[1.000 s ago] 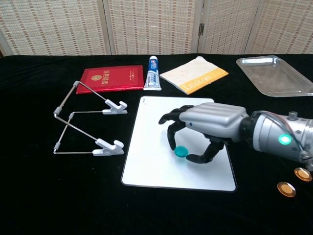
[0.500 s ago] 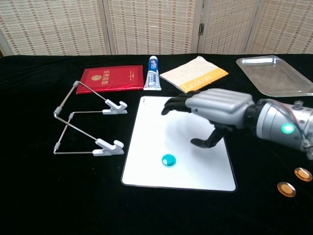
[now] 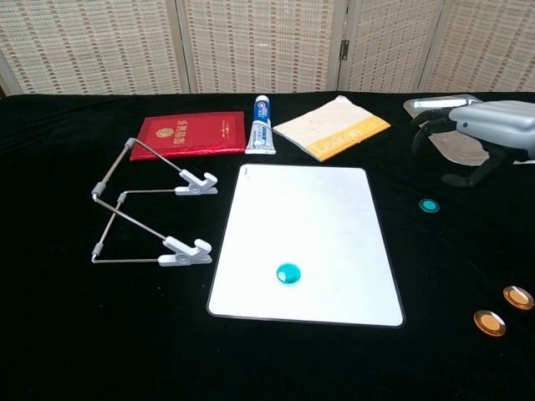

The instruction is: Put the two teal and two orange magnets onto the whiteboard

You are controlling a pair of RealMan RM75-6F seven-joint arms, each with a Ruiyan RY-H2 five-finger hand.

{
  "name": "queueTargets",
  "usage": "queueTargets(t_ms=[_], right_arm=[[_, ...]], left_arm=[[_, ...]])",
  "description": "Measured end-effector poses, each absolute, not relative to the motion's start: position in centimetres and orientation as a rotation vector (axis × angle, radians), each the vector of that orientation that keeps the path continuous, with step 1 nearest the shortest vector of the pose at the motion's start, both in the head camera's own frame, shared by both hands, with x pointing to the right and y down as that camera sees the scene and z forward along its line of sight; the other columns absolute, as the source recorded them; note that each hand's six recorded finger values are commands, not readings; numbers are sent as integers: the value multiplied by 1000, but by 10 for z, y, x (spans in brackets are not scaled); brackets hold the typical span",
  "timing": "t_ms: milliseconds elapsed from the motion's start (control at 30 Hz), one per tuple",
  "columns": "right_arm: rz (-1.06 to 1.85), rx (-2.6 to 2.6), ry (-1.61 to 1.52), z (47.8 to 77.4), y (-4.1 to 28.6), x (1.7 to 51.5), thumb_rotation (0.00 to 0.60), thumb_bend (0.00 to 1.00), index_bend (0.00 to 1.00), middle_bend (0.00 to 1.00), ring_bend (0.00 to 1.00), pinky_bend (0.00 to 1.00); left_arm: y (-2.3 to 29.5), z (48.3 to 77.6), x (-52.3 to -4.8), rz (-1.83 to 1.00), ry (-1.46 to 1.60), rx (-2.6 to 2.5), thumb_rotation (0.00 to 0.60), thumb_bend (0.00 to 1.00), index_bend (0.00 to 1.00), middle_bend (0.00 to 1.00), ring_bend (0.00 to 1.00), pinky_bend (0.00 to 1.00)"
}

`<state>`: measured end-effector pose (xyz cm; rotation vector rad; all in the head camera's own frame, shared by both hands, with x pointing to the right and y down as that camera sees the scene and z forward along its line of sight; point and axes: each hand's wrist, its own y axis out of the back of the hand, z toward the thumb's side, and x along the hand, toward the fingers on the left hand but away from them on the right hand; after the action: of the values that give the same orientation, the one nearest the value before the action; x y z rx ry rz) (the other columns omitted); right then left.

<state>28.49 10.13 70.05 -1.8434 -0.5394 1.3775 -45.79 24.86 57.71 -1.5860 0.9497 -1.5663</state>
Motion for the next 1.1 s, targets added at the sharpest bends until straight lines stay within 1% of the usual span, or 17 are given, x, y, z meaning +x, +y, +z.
queueTargets(t_ms=[167, 400, 1100], right_arm=[[1432, -1849, -525, 717, 106, 296, 600, 445, 345, 111, 0, 0], [1468, -1870, -504, 737, 115, 299, 600, 445, 383, 129, 0, 0], [1462, -1881, -477, 756, 115, 289, 600, 445, 416, 141, 0, 0]], left_arm=[[248, 577, -457, -1566, 947, -1587, 600, 173, 0, 0, 0, 0], [249, 577, -458, -1574, 946, -1587, 600, 173, 0, 0, 0, 0], [249, 577, -457, -1578, 942, -1591, 600, 173, 0, 0, 0, 0]])
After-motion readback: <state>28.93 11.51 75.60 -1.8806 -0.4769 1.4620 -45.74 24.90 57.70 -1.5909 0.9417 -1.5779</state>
